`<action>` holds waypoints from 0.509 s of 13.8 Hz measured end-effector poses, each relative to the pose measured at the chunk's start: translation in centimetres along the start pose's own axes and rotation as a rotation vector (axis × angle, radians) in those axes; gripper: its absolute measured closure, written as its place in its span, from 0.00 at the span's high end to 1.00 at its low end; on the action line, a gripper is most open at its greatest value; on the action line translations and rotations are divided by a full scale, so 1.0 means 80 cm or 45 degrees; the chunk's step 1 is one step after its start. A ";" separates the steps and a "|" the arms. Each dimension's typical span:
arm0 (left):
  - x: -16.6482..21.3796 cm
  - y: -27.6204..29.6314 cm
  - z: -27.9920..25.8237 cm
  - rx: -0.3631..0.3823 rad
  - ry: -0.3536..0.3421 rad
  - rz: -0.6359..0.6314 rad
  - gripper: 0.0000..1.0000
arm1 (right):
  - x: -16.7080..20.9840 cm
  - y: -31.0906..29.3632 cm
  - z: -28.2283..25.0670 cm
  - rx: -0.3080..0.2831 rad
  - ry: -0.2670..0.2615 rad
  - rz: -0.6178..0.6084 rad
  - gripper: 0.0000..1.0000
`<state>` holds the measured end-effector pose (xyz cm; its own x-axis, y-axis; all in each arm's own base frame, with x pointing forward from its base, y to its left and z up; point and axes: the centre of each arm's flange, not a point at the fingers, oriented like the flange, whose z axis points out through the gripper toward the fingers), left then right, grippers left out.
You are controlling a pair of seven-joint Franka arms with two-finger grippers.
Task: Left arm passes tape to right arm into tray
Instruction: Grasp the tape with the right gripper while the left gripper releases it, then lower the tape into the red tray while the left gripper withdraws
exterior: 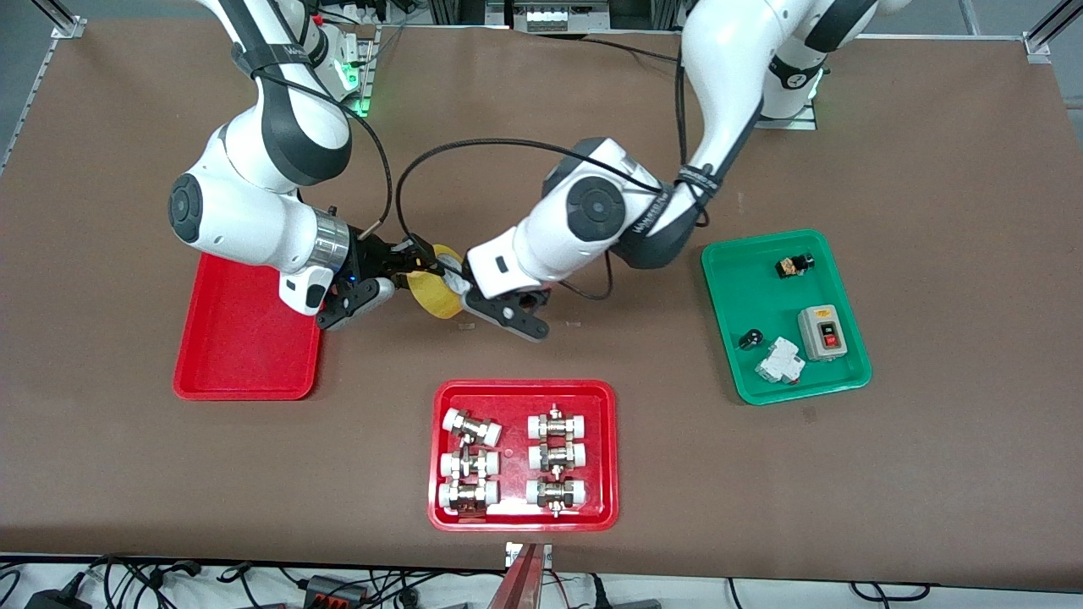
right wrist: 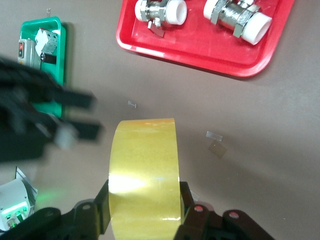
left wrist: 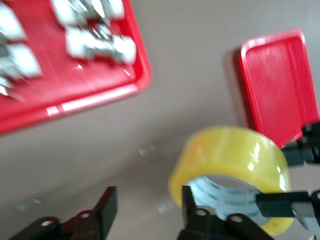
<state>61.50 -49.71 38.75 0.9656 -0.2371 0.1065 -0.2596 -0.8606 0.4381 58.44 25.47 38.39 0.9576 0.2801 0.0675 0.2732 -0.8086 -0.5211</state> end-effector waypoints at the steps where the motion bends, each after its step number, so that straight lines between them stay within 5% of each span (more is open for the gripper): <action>1: 0.014 -0.025 -0.033 0.009 0.010 -0.026 0.75 | 0.001 0.008 -0.005 -0.004 0.007 0.013 0.55; 4: 0.035 -0.140 -0.171 0.073 -0.068 -0.171 1.00 | -0.003 0.077 -0.041 0.012 -0.012 0.059 0.55; 7: 0.022 -0.245 -0.305 0.180 -0.087 -0.283 1.00 | -0.020 0.162 -0.082 0.057 -0.044 0.045 0.55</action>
<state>68.62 -22.23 52.15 0.9973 -0.0606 -0.0407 -0.0448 -0.9482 0.3146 61.03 11.17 37.09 0.9626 0.2702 0.0196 0.2345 -0.7947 -0.5599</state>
